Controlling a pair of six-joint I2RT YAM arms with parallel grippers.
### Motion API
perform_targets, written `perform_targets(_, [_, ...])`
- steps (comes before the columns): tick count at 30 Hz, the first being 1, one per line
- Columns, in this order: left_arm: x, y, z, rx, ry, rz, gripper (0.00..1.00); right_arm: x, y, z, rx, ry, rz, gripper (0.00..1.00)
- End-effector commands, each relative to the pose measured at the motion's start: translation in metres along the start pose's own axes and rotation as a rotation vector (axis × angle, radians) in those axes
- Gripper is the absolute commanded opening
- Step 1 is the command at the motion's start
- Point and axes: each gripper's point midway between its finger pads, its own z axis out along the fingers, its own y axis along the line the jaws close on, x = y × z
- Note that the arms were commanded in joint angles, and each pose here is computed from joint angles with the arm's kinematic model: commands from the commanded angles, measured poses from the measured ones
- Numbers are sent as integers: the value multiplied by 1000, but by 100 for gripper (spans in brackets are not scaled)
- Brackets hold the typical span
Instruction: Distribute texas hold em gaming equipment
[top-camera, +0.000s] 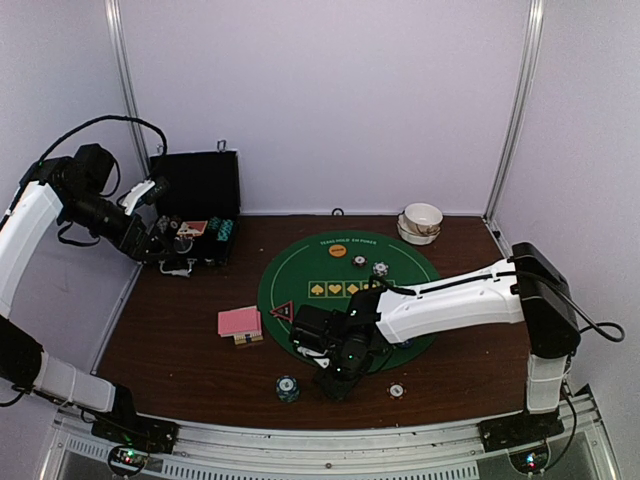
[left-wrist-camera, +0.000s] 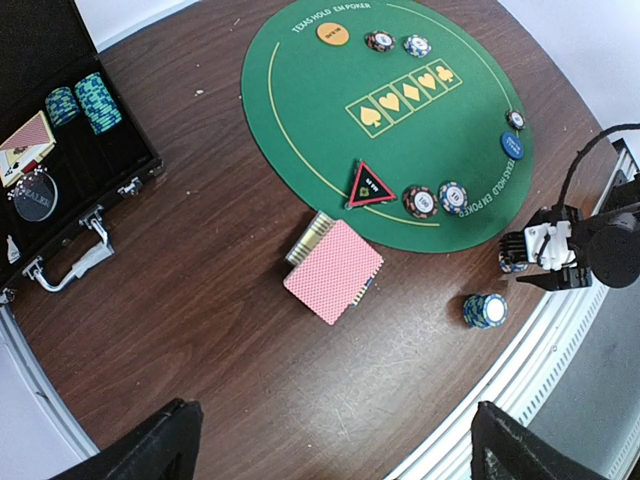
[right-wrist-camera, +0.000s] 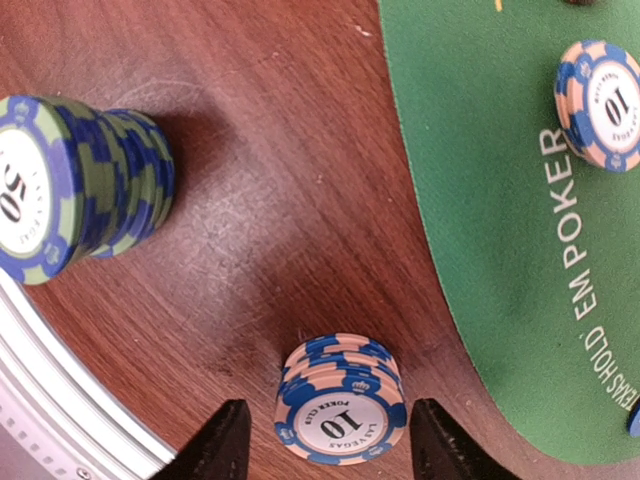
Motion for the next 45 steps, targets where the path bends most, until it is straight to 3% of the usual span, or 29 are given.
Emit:
perform_targets(1, [-8, -4, -6, 0, -29, 15, 97, -3, 1, 0, -4, -5, 2, 53])
perform_targets(15, [-10, -3, -8, -7, -35, 18, 97, 1, -1, 5, 8, 14, -9, 60])
perform_targets(21, [-12, -2, -9, -13, -36, 19, 98, 2, -1, 9, 6, 19, -7, 52])
perform_targets(25, [-12, -2, -9, -12, -36, 18, 97, -1, -2, 3, 12, 4, -9, 41])
perform_targets(28, [-13, -2, -9, -13, -37, 19, 98, -5, -4, -11, 22, -20, -13, 33])
perform_targets(35, [-14, -3, -11, -14, -38, 20, 97, -20, -13, -60, 41, -104, -7, 27])
perform_targets(40, [-16, -3, -14, -20, -40, 22, 98, -23, -45, -87, 91, -155, 49, 26])
perform_targets(45, [-16, -3, -14, -19, -37, 20, 98, -16, -112, -91, 167, -158, 204, 23])
